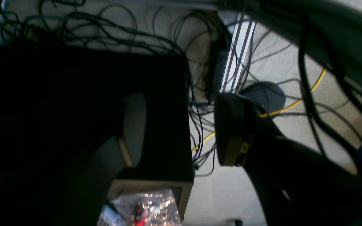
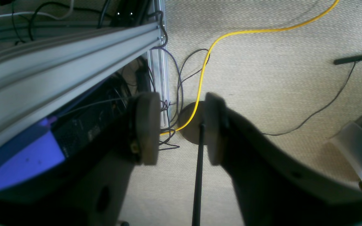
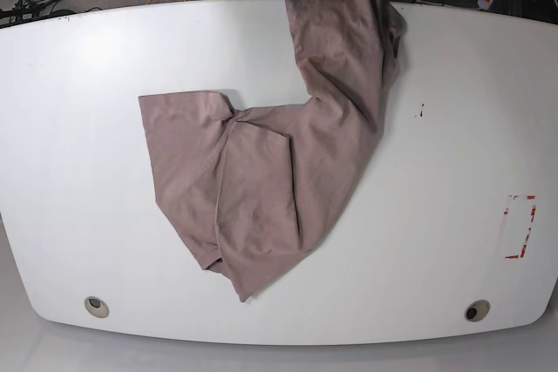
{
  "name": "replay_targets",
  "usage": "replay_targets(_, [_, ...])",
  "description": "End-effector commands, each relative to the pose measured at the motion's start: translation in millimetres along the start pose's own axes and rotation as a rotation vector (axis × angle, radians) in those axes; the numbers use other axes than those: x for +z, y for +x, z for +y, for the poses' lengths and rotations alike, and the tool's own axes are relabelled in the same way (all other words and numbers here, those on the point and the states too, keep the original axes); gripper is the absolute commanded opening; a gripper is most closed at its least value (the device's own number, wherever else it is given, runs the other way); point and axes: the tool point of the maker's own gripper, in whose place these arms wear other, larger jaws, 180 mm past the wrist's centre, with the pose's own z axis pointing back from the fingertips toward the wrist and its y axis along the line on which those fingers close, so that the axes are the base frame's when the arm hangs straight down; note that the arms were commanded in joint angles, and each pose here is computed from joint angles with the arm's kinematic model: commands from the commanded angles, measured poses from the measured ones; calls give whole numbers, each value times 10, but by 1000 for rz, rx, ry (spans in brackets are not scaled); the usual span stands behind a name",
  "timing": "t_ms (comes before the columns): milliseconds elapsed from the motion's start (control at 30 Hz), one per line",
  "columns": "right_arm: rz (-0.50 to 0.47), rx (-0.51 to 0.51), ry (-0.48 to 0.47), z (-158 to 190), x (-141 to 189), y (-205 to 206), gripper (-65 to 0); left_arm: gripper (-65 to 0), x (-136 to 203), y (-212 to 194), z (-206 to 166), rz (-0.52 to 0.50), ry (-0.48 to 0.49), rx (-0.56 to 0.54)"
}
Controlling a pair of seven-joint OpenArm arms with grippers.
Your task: Fold the T-shirt properly
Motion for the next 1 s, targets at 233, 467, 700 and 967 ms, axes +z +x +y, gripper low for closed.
replay_targets(233, [-13, -3, 16, 124, -28, 40, -426, -325, 11, 21, 98, -21, 17, 3])
replay_targets(467, [-12, -5, 22, 162, -33, 28, -428, -325, 12, 52, 102, -30, 16, 4])
replay_targets(700, [-43, -10, 20, 164, -8, -29, -431, -326, 24, -17, 124, -29, 19, 8])
replay_targets(967, [-55, -29, 9, 109, 60, -249, -431, -328, 106, -34, 161, -114, 24, -4])
